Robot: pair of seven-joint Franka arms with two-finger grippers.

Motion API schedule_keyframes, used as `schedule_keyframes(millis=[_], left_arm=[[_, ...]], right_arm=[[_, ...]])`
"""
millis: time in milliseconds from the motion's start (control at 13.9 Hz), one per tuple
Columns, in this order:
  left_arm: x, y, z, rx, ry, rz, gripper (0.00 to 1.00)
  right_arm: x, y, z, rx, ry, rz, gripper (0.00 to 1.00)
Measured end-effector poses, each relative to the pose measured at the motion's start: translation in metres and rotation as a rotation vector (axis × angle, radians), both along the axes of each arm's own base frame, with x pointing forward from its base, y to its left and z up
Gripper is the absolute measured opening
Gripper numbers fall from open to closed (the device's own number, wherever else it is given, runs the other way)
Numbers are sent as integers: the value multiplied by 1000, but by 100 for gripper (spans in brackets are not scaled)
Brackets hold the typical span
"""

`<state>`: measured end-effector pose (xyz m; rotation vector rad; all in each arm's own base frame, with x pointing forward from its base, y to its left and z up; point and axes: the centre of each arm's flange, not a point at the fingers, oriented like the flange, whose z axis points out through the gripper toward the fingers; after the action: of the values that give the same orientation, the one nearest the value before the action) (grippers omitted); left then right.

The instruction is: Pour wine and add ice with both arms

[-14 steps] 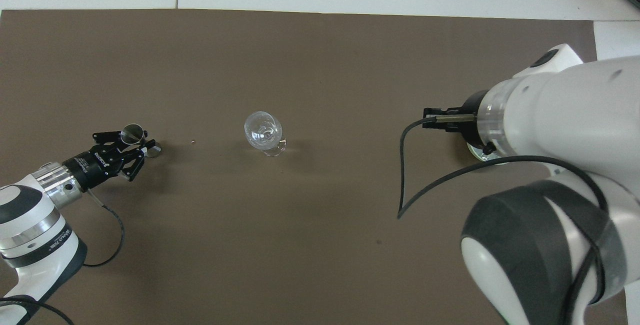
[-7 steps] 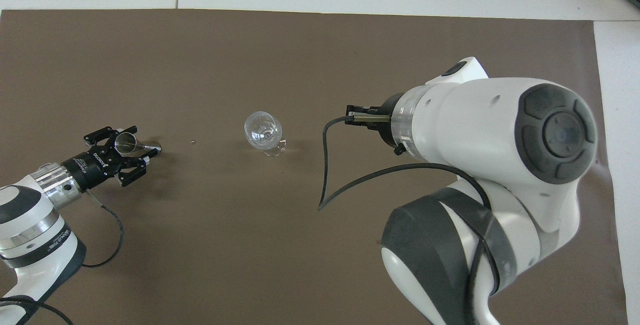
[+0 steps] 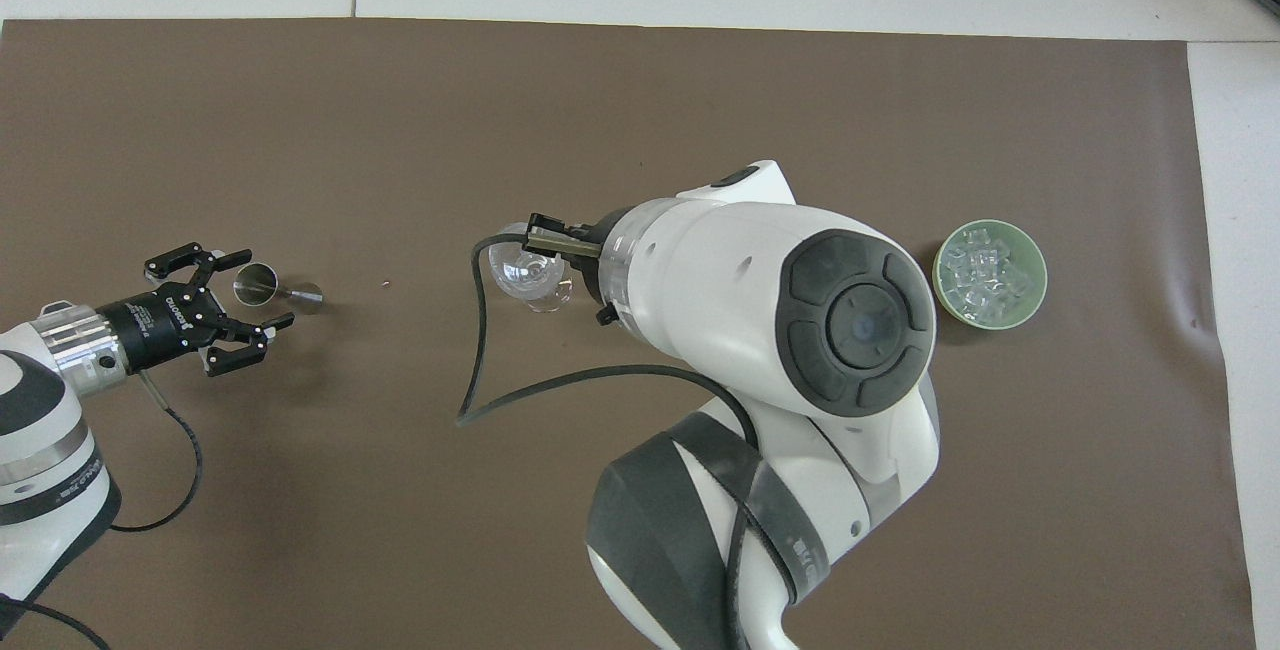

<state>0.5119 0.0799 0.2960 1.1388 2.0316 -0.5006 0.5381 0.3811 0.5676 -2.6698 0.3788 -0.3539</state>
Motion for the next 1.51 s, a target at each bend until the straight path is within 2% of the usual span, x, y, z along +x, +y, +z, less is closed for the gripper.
schedule_keyframes(millis=[360,648,1080,1512], left_arm=[[16,5,38,167,-3,-130,100],[29,8,71,255,-53,-183,100],[52,10,135,406,-162,-264,100],[66,7,210,589,-223,-432,100]], right_arm=[[-1,30,-15,44,-9,-10,25],[6,47,-36,72,-40,-7,25],[4,59,-74,39,2,10,25],[1,57,-93,16,28,11,25]])
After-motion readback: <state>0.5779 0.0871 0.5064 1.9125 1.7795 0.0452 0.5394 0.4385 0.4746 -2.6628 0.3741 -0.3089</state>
